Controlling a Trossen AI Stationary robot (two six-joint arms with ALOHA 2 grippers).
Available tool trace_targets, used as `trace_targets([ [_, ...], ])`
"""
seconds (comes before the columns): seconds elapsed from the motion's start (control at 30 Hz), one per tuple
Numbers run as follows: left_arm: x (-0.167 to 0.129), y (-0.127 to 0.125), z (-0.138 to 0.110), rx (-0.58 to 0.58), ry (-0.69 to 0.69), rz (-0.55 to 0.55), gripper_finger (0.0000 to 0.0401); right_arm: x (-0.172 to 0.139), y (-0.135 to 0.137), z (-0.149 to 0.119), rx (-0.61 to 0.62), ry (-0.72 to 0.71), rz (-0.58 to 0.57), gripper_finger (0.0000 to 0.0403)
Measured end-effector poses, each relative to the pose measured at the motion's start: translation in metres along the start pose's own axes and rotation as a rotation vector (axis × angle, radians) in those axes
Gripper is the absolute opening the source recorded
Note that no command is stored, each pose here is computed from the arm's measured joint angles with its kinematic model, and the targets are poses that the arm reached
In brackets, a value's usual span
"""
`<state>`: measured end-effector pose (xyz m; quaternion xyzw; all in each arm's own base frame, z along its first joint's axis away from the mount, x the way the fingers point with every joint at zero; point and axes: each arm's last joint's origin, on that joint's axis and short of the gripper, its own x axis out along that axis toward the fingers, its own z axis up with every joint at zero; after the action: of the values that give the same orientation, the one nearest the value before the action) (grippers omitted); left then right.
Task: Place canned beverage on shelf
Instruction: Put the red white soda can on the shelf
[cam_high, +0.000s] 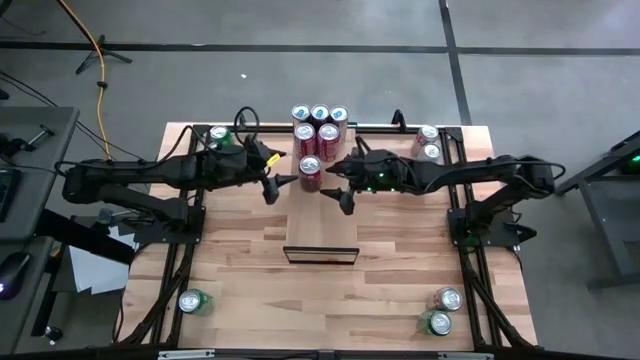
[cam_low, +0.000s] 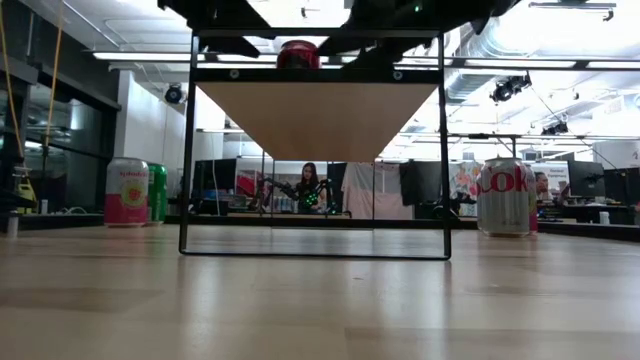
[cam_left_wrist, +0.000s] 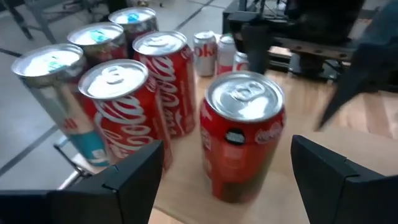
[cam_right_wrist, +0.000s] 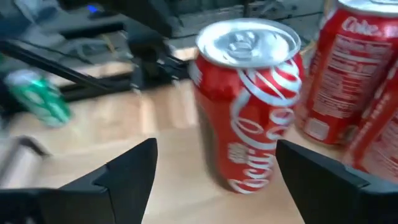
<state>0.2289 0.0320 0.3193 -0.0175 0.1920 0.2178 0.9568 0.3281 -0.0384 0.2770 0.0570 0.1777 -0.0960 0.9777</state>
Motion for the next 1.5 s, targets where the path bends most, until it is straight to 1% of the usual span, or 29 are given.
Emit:
trace_targets([
  [0.1,0.004,-0.001,-0.003,-0.007,0.031,-0.010,0.0282,0.003,-0.004,-0.002,-0.044,0.004,-0.065,0.0314],
  [0.2,0.010,-0.003,-0.006,-0.023,0.048,-0.003,0.0275,0.003,-0.008,-0.001,-0.059,-0.001,-0.081,0.0314],
  [0.27,0.016,-0.005,-0.009,-0.019,0.070,0.000,0.0264,0.003,-0.011,0.000,-0.055,-0.010,-0.081,0.0314],
  [0.4,0.031,-0.010,-0.014,-0.011,0.096,0.003,0.0232,0.003,-0.015,0.003,-0.048,-0.031,-0.040,0.0314],
  [0.57,0.043,-0.015,-0.016,-0.013,0.092,-0.015,0.0166,0.003,-0.017,0.006,-0.095,-0.058,-0.030,0.0314],
  [0.67,0.047,-0.016,-0.017,-0.014,0.091,-0.032,0.0114,0.003,-0.017,0.007,-0.103,-0.066,-0.025,0.0314],
  [0.83,0.047,-0.016,-0.019,-0.005,0.114,-0.034,0.0023,0.003,-0.012,0.006,-0.108,-0.063,0.028,0.0314],
  [0.87,0.046,-0.016,-0.020,0.001,0.121,-0.038,0.0012,0.003,-0.010,0.006,-0.111,-0.063,0.033,0.0314],
  [0.9,0.044,-0.015,-0.020,0.010,0.126,-0.040,0.0006,0.003,-0.008,0.006,-0.113,-0.065,0.038,0.0314],
  [1.0,0.038,-0.013,-0.019,0.039,0.133,-0.022,0.0013,0.002,-0.002,0.006,-0.118,-0.064,0.035,0.0314],
  [1.1,0.031,-0.008,-0.019,0.050,0.147,0.035,0.0011,0.002,0.005,0.005,-0.122,-0.060,0.041,0.0314],
  [1.2,0.029,-0.004,-0.019,0.045,0.145,0.057,0.0002,0.001,0.011,0.004,-0.100,-0.060,0.050,0.0314],
  [1.3,0.031,-0.001,-0.018,0.038,0.145,0.068,0.0004,0.001,0.018,0.003,-0.068,-0.060,0.071,0.0314],
  [1.4,0.031,0.004,-0.019,0.082,0.160,0.078,0.0003,-0.001,0.030,0.002,-0.050,-0.055,0.108,0.0314],
  [1.5,0.023,0.012,-0.021,0.119,0.199,0.103,0.0001,-0.005,0.041,0.002,-0.077,-0.062,0.138,0.0314],
])
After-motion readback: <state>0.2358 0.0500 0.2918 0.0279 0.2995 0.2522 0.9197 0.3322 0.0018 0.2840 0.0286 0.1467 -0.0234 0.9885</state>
